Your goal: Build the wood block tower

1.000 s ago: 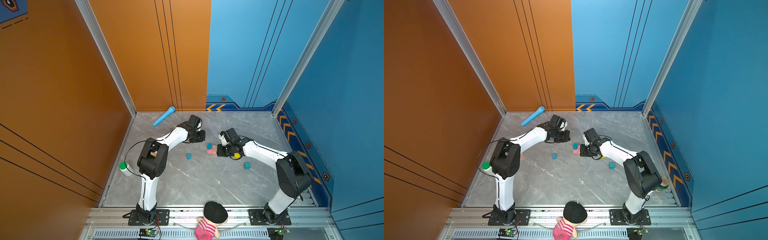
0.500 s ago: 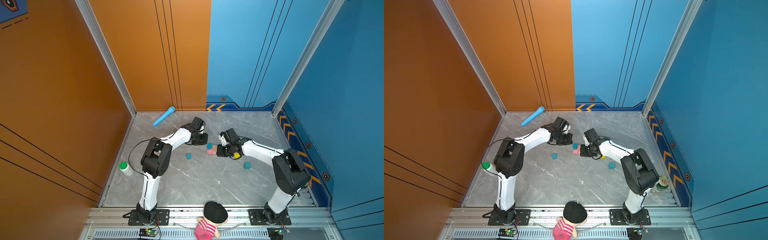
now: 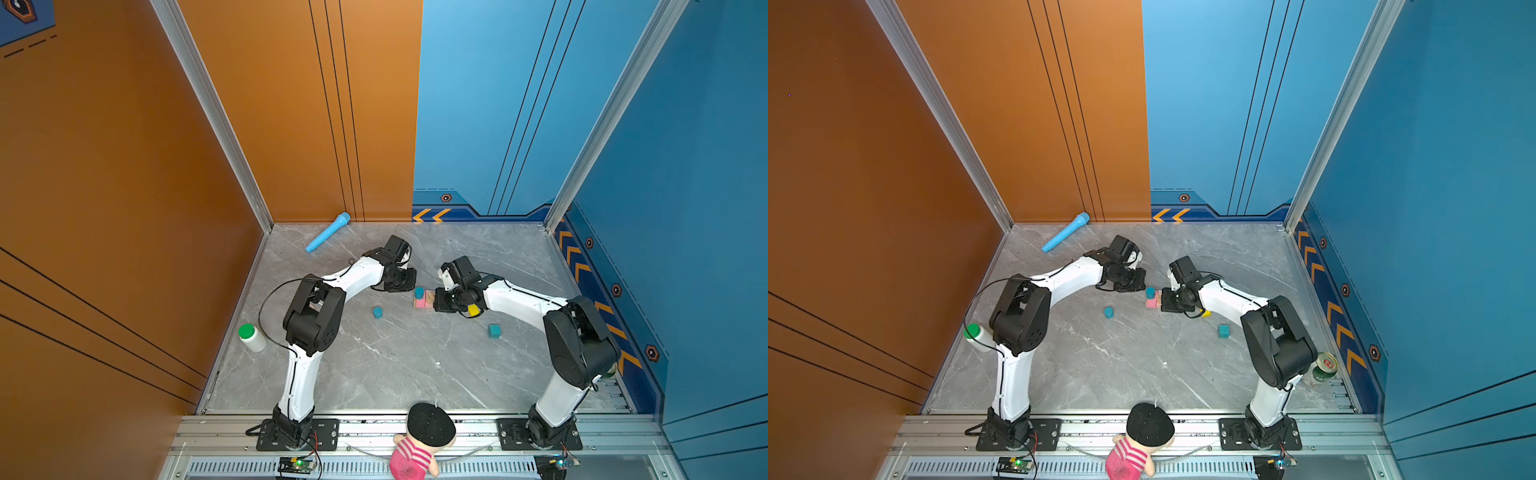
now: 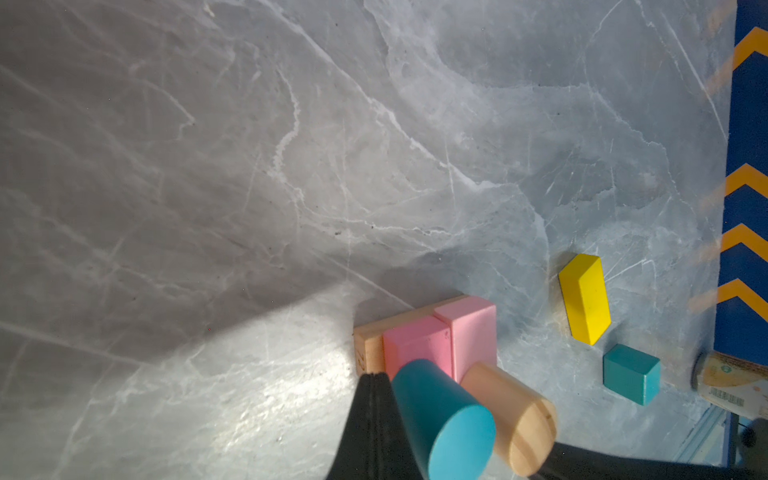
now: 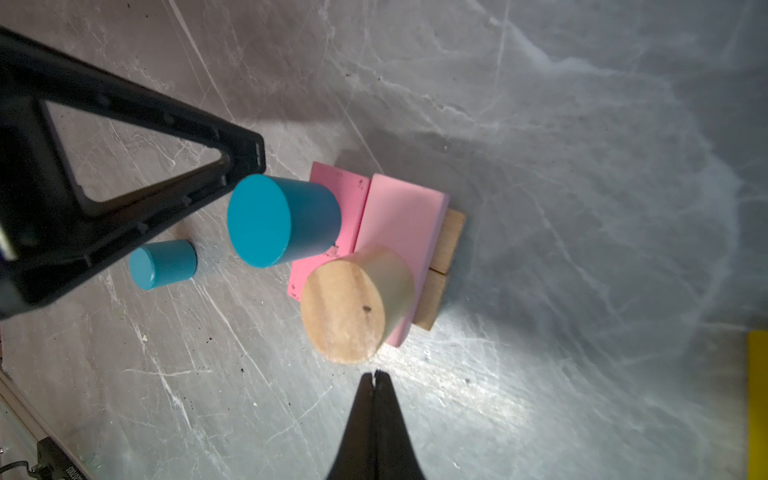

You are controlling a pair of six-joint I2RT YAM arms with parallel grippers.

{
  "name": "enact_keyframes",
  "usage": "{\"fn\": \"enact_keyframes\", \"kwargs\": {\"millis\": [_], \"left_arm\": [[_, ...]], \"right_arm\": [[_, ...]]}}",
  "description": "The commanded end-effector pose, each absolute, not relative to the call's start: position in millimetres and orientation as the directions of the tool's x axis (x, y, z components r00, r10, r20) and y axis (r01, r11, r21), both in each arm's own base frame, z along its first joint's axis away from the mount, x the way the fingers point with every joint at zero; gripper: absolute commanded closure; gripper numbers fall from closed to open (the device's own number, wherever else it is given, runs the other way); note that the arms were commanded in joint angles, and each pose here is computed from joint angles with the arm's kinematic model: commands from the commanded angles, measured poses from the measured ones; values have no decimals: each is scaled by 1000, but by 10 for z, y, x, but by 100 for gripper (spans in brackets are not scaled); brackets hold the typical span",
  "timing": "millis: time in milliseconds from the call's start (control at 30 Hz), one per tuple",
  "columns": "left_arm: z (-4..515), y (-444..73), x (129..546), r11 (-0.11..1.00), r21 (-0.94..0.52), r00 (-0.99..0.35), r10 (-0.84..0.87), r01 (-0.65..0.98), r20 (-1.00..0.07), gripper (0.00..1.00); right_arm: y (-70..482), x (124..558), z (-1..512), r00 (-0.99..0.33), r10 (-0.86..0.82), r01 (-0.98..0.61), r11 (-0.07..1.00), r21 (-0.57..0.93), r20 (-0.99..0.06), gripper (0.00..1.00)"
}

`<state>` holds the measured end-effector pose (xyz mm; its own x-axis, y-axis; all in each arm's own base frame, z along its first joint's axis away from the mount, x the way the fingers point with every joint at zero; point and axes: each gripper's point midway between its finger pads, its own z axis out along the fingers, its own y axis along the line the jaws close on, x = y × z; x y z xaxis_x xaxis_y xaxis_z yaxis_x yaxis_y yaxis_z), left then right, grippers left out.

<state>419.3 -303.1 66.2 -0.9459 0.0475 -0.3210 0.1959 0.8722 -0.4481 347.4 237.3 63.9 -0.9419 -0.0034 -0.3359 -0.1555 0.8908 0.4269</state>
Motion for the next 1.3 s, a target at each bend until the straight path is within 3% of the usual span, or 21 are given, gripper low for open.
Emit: {"fn": "enact_keyframes", "kwargs": {"millis": [0,1267], "left_arm": [[697,-3103,4168,861,-456,-944,81,227,-318,100],[836,-3193,4026,848,-457,-935,114,267,-336,100]], "right_arm": [[2427,3553,661,-942,18,-146,878,457,-335,100],[2410,3648,661,-941,49,-122,873,472,-335,100]]}}
